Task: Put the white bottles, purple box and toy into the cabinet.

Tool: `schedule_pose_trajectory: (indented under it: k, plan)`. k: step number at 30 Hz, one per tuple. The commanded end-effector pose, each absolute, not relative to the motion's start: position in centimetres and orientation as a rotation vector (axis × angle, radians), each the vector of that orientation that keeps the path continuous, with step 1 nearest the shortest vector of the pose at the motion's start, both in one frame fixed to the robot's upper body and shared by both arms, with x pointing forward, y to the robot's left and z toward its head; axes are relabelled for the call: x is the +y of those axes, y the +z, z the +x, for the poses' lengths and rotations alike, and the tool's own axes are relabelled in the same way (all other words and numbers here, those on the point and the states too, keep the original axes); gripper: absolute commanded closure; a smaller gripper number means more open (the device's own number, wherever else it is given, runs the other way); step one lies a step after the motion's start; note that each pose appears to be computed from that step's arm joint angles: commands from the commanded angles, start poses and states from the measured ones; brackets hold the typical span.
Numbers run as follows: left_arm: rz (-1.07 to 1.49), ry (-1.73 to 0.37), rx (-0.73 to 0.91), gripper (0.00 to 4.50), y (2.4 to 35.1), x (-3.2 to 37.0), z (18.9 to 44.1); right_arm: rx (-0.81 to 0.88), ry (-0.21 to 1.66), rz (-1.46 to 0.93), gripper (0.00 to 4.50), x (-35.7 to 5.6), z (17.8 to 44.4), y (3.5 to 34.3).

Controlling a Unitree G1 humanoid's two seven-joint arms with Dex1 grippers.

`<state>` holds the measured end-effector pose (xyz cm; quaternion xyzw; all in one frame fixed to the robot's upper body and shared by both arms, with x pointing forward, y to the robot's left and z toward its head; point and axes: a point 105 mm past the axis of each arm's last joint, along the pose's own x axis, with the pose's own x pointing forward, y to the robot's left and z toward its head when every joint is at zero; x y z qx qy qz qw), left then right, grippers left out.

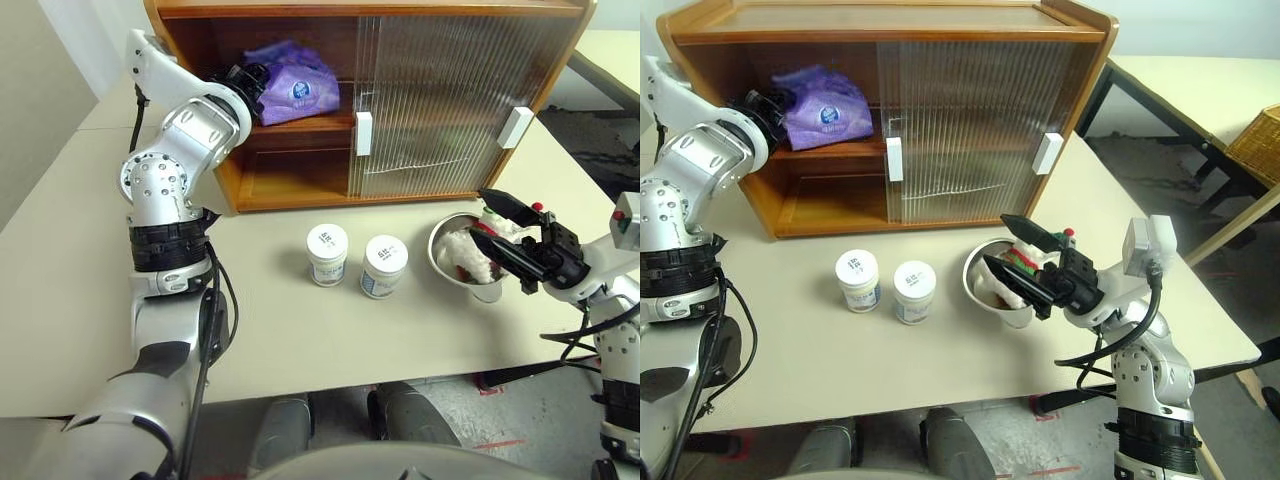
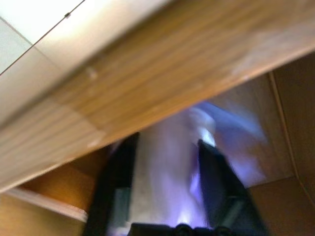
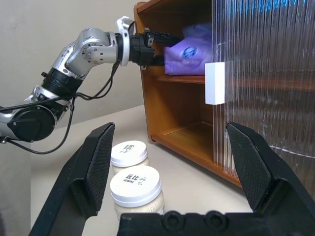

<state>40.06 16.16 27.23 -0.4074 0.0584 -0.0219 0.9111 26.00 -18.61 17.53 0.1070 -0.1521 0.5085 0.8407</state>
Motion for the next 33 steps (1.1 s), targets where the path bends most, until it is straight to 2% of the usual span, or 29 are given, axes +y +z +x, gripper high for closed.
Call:
schedule_pose_trajectory:
  k: [1,3,20,26,29,33]
  plan:
    - [-0.815,-0.039,0.154,0.62,26.3,15.9,39.6,-0.334,1.084,0.225,0.00,-18.4,25.8,17.9]
    - [-0.795,-0.035,0.151,0.02,26.1,16.1,39.0,-0.333,1.089,0.227,0.00,-18.3,26.0,17.9]
    - [-0.596,-0.107,0.229,0.02,23.4,17.7,35.1,-0.325,1.108,0.235,0.00,-18.3,26.4,18.0]
    - [-0.238,-0.174,0.237,0.02,22.0,18.3,33.2,-0.320,1.112,0.241,0.00,-18.4,26.3,18.0]
    - [-0.142,-0.192,0.162,0.02,22.6,18.3,32.9,-0.315,1.115,0.246,0.00,-18.3,26.3,17.9]
    - [-0.024,-0.356,0.085,0.02,22.7,16.3,31.8,-0.311,1.118,0.254,0.00,-18.2,26.3,17.8]
